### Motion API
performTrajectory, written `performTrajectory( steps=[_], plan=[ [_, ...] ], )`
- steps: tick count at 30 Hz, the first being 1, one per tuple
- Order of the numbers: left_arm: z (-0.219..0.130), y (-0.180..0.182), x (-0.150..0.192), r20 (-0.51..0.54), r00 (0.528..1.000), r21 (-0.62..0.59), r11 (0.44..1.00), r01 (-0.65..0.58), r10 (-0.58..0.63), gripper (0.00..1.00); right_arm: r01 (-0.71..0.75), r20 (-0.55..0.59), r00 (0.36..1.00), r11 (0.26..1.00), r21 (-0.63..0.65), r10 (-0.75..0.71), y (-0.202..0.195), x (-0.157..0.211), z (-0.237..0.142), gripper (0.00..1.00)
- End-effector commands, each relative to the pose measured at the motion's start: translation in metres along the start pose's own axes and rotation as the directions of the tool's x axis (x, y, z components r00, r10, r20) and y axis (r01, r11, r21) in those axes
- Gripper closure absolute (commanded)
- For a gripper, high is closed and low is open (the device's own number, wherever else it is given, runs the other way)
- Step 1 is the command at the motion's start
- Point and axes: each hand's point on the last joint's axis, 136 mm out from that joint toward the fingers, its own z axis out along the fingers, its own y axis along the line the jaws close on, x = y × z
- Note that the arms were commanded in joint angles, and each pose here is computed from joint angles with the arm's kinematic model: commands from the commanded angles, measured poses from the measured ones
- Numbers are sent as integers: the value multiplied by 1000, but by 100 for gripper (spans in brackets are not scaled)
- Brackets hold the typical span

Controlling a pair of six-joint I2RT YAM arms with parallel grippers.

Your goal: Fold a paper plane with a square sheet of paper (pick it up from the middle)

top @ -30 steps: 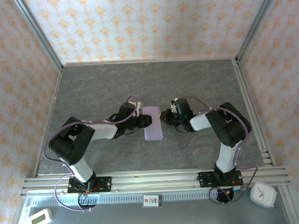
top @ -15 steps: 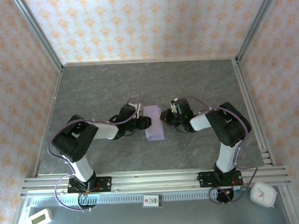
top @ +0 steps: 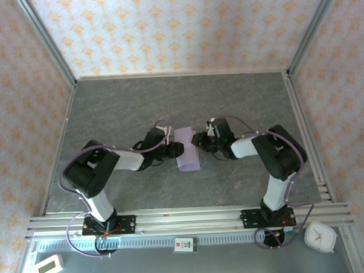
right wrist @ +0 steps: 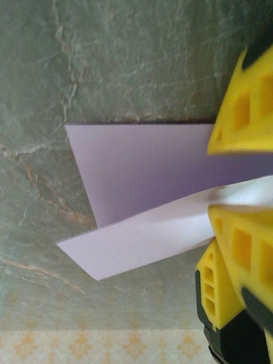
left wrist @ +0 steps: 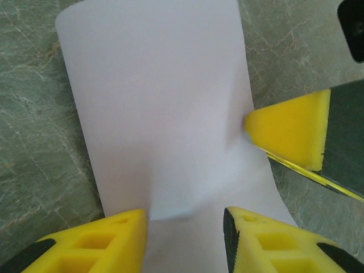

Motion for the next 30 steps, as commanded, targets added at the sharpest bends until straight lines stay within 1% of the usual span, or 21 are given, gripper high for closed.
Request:
performTrajectory(
  steps=[1, 5, 7, 9, 11, 12, 13, 23, 30],
  plan=[
    [-1, 11, 7, -18, 1000, -43, 999, -22, 22, 56, 13, 14, 1000, 996, 85, -14, -11, -4, -5, 65],
    [-3, 10, 5, -19, 999, -51, 998, -44, 43, 56, -4, 51, 999, 994, 113, -2, -17, -10, -11, 63],
    [-4, 9, 3, -19, 999, -51, 997, -51, 50, 56, -24, 69, 997, 993, 115, 16, -21, -11, -15, 66],
    [-4, 9, 3, -22, 998, -55, 997, -58, 56, 56, -40, 84, 996, 992, 120, 30, -24, -12, -18, 76],
    [-4, 9, 2, -22, 998, -58, 996, -62, 60, 57, -54, 92, 995, 991, 125, 43, -28, -11, -19, 92],
    [-4, 8, 2, -23, 998, -56, 996, -63, 62, 57, -60, 92, 995, 990, 127, 49, -30, -10, -18, 97],
    [-4, 8, 1, -23, 998, -56, 996, -65, 64, 57, -64, 86, 995, 990, 130, 53, -32, -9, -17, 100],
    [-3, 5, -2, -36, 996, -56, 994, -89, 87, 57, -82, -14, 996, 993, 81, 84, -35, 13, 0, 100],
    [-3, -4, -6, -39, 994, -39, 993, -108, 107, 57, -65, -42, 997, 996, 63, 68, -30, 23, 3, 100]
  ],
)
